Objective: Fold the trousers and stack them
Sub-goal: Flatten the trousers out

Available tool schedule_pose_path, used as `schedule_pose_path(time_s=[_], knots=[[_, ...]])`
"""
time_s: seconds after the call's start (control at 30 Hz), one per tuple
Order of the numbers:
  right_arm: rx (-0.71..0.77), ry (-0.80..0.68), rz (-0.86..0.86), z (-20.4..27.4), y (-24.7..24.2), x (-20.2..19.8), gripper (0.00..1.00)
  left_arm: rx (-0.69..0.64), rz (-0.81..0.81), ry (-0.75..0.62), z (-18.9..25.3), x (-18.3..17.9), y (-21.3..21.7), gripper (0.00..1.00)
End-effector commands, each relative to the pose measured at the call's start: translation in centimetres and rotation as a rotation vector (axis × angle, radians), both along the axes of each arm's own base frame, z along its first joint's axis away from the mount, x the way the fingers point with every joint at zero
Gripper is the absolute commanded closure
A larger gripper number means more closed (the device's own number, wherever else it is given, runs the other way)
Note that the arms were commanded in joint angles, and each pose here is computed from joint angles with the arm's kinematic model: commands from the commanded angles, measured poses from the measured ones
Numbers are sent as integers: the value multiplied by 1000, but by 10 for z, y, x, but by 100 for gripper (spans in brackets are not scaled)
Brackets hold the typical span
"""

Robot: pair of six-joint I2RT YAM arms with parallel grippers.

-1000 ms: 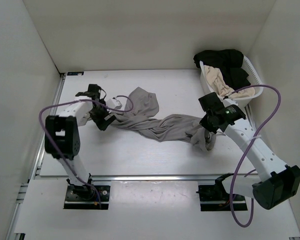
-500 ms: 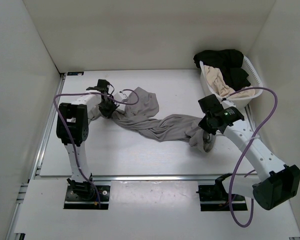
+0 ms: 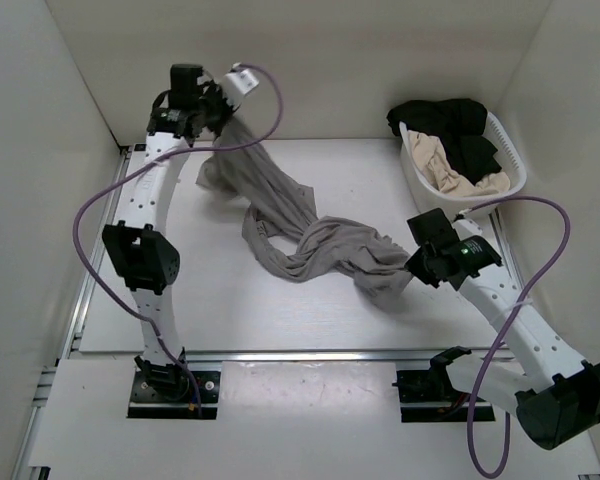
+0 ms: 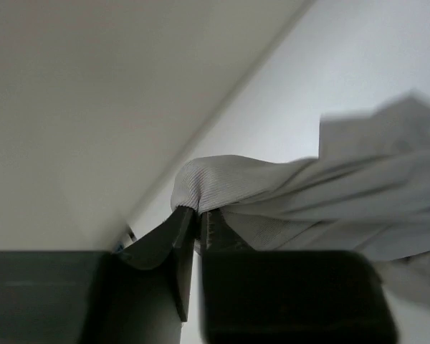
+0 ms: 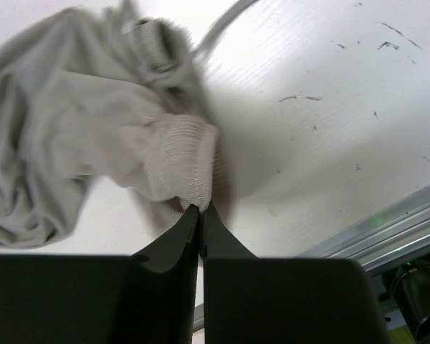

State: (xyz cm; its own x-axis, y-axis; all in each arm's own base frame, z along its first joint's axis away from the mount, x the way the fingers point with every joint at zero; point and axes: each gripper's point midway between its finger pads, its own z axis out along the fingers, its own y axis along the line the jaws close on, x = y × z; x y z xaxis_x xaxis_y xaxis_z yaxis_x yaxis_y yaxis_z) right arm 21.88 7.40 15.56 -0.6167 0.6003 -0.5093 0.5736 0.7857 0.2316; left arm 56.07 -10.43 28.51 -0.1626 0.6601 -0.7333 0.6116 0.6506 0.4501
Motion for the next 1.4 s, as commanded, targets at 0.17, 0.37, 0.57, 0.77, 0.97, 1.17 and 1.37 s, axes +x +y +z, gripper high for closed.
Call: schedule_pose_path(time_s=[0.17,0.37,0.57,0.77,0.97,1.17,1.37], knots=[[4,28,-23,-14,-4,-9,100,99,-268,133,-93,-23,-164,0],[20,38,-14,-17,-1,-11,100,96,-109,216,-106,-30,-120,0],[18,49,-22,-28,-3,-15,100,-21,165,291,-102,-27,-41,0],[12,71,-32,-41,-6,-21,100,17,147,549,-181,-50,-26,3],[44,96,-37,-57,-3,-32,100,-1,103,700,-238,-63,-42,0],[56,83,-45,-66,-3,-31,100,-23,89,770,-262,-70,-48,41],[3,86,-20,-49,-7,-1,100,-28,240,706,-238,-50,-8,86]])
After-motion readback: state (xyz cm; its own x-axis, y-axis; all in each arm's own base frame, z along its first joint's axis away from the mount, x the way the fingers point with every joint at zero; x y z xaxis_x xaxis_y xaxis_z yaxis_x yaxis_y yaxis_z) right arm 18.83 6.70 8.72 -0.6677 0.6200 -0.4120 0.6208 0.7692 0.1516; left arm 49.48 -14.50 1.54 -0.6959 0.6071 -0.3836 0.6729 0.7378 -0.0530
